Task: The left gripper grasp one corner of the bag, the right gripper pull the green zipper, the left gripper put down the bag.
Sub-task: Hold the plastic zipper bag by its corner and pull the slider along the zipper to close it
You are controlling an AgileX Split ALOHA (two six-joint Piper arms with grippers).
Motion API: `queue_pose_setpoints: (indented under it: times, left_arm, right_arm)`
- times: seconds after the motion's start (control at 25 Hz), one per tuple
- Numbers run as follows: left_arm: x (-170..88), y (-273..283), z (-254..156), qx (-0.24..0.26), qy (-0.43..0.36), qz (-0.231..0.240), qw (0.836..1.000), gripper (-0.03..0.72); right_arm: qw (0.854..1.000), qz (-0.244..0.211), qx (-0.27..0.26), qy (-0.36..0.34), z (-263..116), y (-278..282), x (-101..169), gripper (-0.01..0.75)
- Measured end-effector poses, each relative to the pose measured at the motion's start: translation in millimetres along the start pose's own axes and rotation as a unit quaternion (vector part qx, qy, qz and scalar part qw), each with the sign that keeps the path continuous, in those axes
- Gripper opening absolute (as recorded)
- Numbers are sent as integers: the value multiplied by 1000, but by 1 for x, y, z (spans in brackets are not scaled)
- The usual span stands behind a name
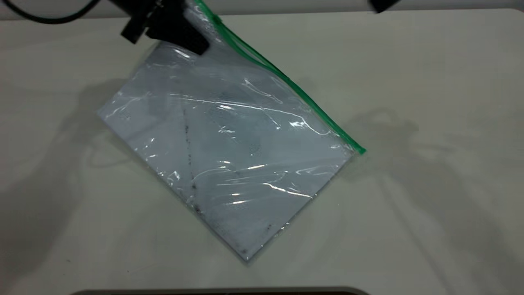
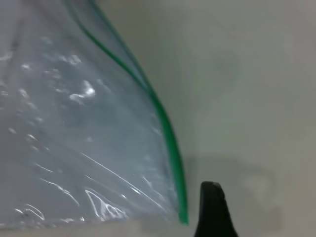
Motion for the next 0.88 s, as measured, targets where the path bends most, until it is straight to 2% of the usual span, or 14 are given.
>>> queue_pose_setpoints:
  times: [0.32, 0.56, 0.88]
  left_arm:
    - [5, -33, 26, 31, -63, 24, 997, 53]
    - [-1, -47, 39, 28, -112, 12, 993, 53]
    - [3, -49, 43, 25, -112, 27, 993, 53]
  right_arm:
    - [997, 42, -16, 60, 31, -35, 37, 537]
    - [996, 67, -21, 59, 36, -68, 43, 537]
    - [992, 92, -40, 71, 38, -87, 49, 537]
Point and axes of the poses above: a point on each arm's last joint axis where the gripper is mounted, y pointing back along that axis away from the gripper, x along the wrist's bending axis when the last joint is at zero, z = x × y, the point moved 5 cm from there along -y, pointing out along that axis toward the gripper, and after that the axes turned 1 degree about y, right-handed, at the moved point
